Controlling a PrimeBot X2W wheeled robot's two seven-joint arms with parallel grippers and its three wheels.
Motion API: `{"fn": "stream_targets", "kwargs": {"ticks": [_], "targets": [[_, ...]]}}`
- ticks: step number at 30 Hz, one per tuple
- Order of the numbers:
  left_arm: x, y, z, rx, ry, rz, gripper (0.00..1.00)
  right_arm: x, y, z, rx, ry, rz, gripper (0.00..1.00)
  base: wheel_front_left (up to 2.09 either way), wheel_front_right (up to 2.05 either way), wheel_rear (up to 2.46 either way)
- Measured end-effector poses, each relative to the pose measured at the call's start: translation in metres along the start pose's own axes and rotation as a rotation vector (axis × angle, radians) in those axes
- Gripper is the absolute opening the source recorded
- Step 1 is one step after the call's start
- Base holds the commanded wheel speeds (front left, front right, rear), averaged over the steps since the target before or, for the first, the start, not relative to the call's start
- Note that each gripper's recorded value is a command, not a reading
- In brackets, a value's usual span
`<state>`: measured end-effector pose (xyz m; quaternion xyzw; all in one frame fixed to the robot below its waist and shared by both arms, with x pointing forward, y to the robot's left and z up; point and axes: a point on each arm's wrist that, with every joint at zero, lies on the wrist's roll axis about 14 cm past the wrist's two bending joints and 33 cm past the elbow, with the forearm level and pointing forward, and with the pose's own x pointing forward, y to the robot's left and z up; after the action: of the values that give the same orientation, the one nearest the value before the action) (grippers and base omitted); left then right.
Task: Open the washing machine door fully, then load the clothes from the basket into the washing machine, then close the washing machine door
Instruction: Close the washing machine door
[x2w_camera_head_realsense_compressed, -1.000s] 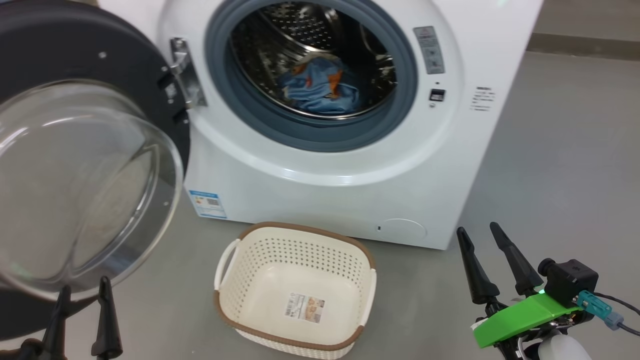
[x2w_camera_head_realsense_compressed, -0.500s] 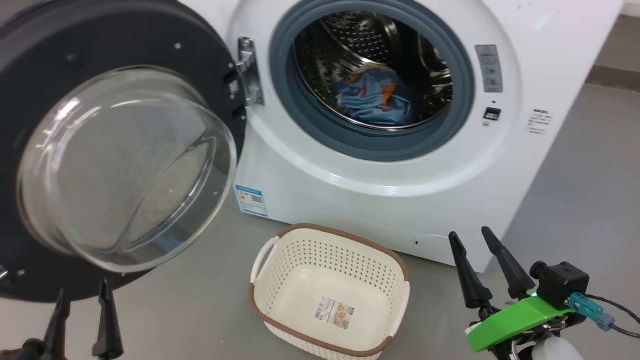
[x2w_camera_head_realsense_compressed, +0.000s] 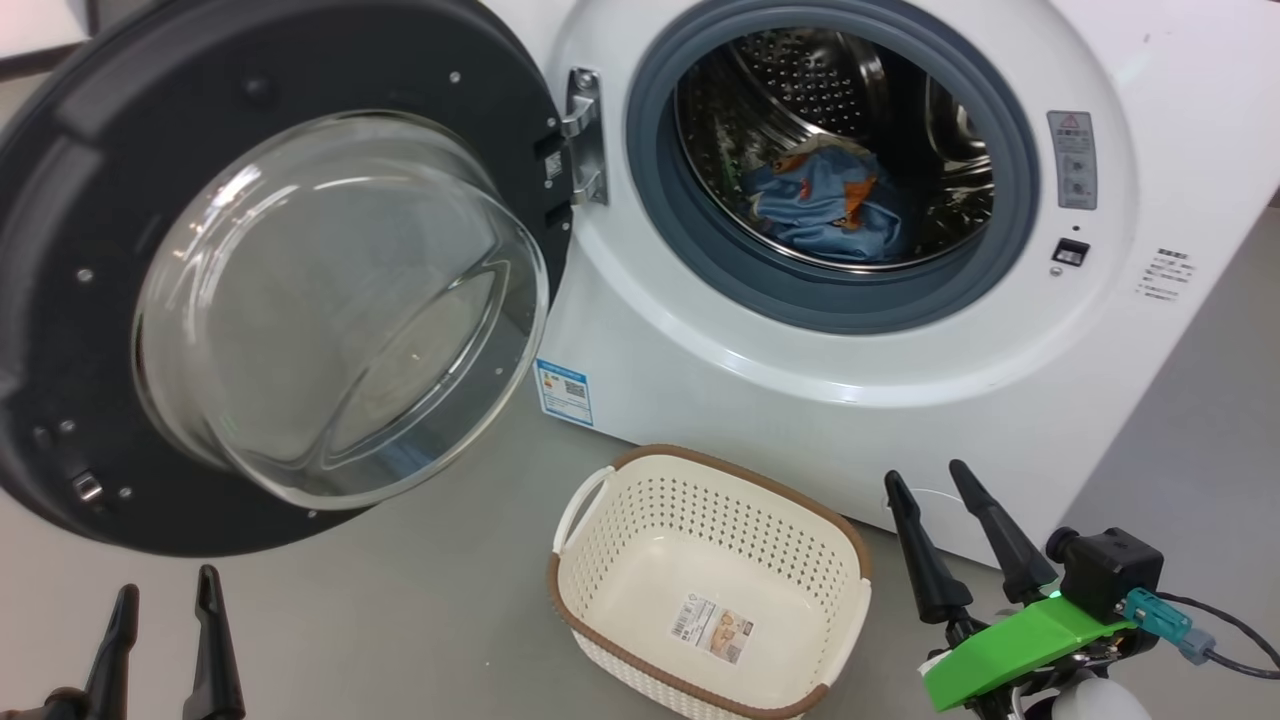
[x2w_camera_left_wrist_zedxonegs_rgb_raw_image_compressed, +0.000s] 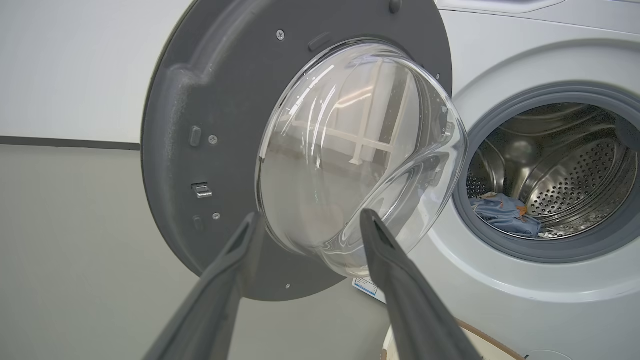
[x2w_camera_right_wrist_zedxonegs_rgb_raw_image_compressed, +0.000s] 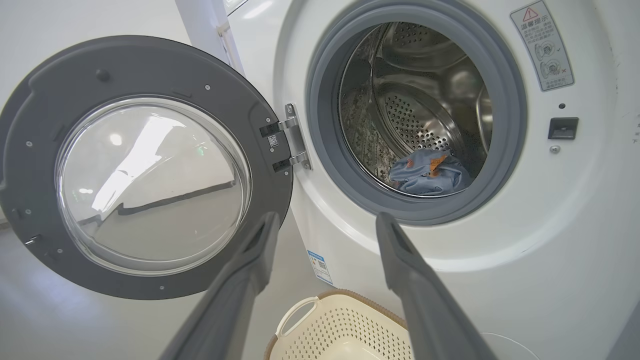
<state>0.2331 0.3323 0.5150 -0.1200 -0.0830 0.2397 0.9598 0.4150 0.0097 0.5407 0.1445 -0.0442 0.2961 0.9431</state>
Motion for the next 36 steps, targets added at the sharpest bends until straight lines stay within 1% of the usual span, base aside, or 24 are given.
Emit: {"fn": "stream_targets", "kwargs": {"ticks": [7,13,36], "targets": [[-0.006,0.010,0.005,0.001,-0.016,0.027,1.00,0.006,0.016,-0.004,0.018,0.008,0.039,1.00,0.00,0.00,0.00],[-0.010,0.015,0.009,0.005,-0.023,0.045,1.00,0.008,0.023,-0.005,0.018,0.010,0.056,1.00,0.00,0.00,0.00],[-0.010,0.020,0.008,0.020,-0.011,0.058,1.00,0.011,0.025,-0.013,0.044,0.029,0.065,1.00,0.00,0.00,0.00]]}}
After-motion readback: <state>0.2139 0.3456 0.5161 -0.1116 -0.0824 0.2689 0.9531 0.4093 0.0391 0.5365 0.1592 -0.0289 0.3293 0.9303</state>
